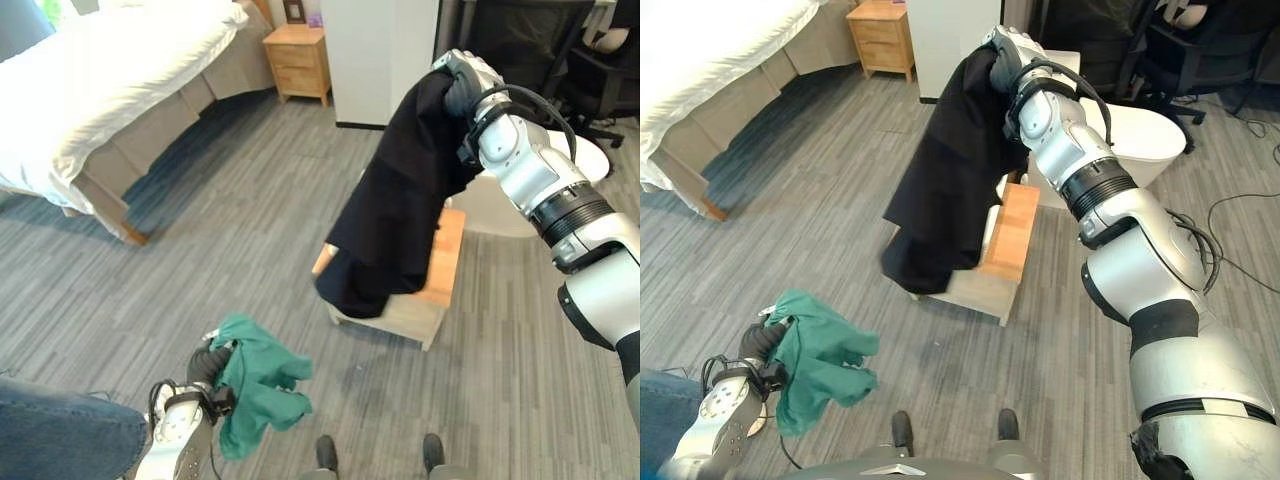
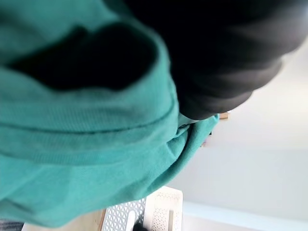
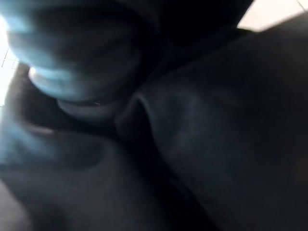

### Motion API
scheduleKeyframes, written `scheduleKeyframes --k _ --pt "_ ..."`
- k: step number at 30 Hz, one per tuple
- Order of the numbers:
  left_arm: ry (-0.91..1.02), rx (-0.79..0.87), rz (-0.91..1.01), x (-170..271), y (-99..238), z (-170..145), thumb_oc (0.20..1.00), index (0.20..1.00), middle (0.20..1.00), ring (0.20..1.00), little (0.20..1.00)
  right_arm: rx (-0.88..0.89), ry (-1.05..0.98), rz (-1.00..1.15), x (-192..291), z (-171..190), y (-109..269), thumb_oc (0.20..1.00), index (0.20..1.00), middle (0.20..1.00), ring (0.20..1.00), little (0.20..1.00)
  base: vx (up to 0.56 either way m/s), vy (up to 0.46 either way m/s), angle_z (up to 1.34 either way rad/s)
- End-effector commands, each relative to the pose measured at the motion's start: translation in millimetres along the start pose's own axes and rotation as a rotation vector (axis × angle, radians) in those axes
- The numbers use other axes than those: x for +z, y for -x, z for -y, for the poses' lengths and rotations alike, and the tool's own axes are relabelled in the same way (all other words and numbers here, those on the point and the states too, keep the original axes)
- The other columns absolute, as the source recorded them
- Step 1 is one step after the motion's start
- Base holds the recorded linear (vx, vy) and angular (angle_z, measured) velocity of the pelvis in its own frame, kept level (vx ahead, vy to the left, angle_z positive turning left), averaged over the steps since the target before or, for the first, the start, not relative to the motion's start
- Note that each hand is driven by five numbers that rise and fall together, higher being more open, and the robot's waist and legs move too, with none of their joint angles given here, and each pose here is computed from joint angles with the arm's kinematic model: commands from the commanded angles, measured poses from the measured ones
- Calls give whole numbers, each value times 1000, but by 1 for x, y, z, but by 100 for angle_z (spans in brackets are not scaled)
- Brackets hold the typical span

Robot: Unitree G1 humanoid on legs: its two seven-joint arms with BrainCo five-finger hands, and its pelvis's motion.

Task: Pick up bed clothes into laundry basket.

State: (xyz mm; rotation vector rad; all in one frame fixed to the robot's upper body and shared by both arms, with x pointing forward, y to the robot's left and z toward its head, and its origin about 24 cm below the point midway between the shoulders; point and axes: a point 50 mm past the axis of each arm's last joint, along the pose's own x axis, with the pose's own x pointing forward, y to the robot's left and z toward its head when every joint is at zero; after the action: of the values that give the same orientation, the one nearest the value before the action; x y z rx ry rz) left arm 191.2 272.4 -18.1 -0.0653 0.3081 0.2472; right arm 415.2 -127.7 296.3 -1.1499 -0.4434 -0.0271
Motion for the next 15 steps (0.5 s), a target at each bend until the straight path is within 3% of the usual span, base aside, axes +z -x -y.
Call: scheduleKeyframes --k 1,11,15 --pt "-15 -1 208 46 -13 -4 200 200 200 200 200 -200 75 146 51 61 -15 200 200 200 200 200 15 7 5" --pt "29 58 129 27 -16 -9 200 200 200 200 200 -279 73 301 90 76 -9 200 200 200 200 200 5 1 1" --pt "39 43 161 35 -17 -6 200 200 200 200 200 -304 170 295 91 84 -10 200 200 200 200 200 0 1 1"
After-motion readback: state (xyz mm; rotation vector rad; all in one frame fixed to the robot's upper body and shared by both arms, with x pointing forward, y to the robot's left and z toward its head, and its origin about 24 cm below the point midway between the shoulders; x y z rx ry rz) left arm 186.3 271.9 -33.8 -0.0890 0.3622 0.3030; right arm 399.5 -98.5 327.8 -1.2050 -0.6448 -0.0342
